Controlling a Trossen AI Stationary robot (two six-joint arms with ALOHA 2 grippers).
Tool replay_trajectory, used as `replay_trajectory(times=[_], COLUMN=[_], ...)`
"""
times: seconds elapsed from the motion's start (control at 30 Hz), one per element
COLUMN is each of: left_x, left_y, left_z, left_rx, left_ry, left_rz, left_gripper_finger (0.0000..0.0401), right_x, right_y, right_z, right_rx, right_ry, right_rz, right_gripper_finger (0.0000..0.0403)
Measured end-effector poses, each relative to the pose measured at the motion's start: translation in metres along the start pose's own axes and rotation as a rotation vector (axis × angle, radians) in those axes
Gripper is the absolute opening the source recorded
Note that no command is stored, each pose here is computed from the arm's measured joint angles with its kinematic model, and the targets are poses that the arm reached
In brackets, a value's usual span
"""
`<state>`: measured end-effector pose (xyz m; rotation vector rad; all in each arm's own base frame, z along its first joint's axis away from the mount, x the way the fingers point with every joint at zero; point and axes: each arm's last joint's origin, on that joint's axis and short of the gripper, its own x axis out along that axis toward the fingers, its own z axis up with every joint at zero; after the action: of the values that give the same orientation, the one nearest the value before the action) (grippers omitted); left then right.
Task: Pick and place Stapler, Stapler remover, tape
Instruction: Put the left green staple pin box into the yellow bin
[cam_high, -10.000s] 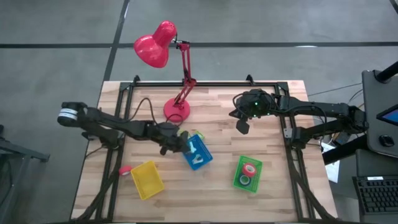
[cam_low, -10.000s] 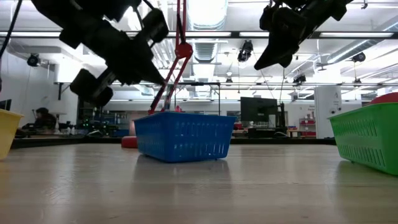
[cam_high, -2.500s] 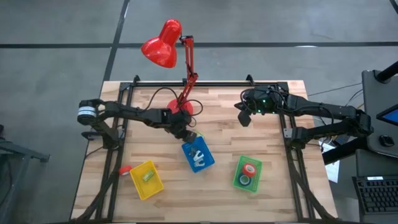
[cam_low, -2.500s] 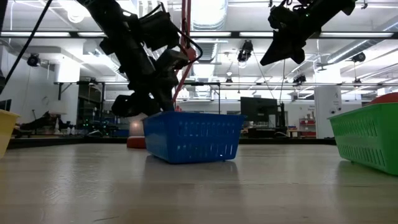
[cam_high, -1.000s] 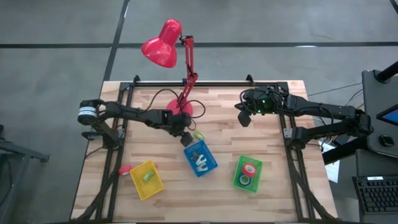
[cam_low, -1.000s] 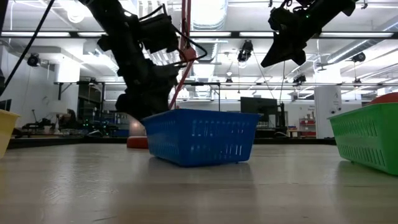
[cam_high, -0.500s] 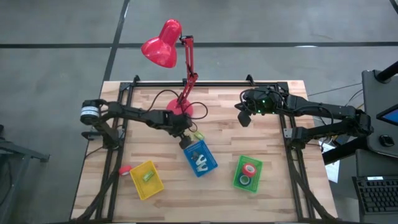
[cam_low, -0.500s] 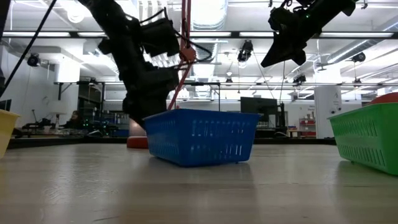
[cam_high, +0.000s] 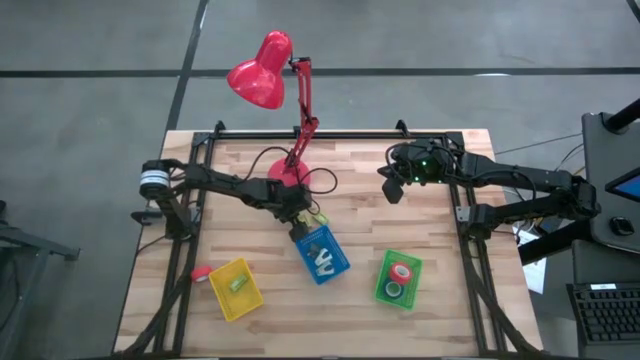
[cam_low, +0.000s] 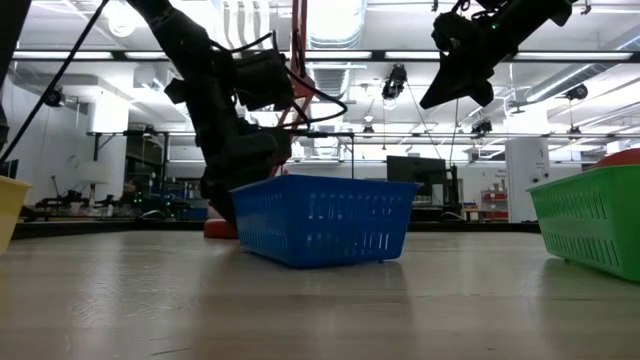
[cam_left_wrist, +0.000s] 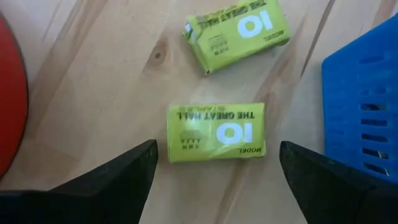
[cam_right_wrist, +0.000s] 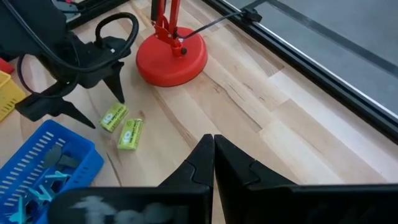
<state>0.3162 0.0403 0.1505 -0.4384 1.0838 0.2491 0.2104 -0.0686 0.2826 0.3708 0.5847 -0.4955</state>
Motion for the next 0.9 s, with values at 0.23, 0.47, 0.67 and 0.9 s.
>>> replay_trajectory(times=[0.23, 0.47, 0.67, 0.9], left_x=[0.003, 0.014, 0.013, 0.010], left_y=[0.002, 0.003, 0.004, 0.003], left_z=[0.004, 0.002, 0.002, 0.003], left_rx=[0.030, 0.043, 0.041, 0.036], left_ry=[-0.029, 0.000, 0.000, -0.012], left_rz=[0.004, -0.007, 0.001, -0.016], left_gripper_finger=[0.0341, 0.0338, 0.0284, 0.0204], right_x=[0.001, 0.001, 0.001, 0.001], right_y=[0.000, 0.000, 0.000, -0.001], right_z=[-0.001, -0.001, -0.001, -0.001], right_rx=[0.000, -0.001, -0.001, -0.001], right_ry=[0.004, 0.004, 0.004, 0.000], right_rz=[-0.002, -0.003, -0.003, -0.014], right_gripper_finger=[0.0008, 0.0008, 0.0008, 0.0008])
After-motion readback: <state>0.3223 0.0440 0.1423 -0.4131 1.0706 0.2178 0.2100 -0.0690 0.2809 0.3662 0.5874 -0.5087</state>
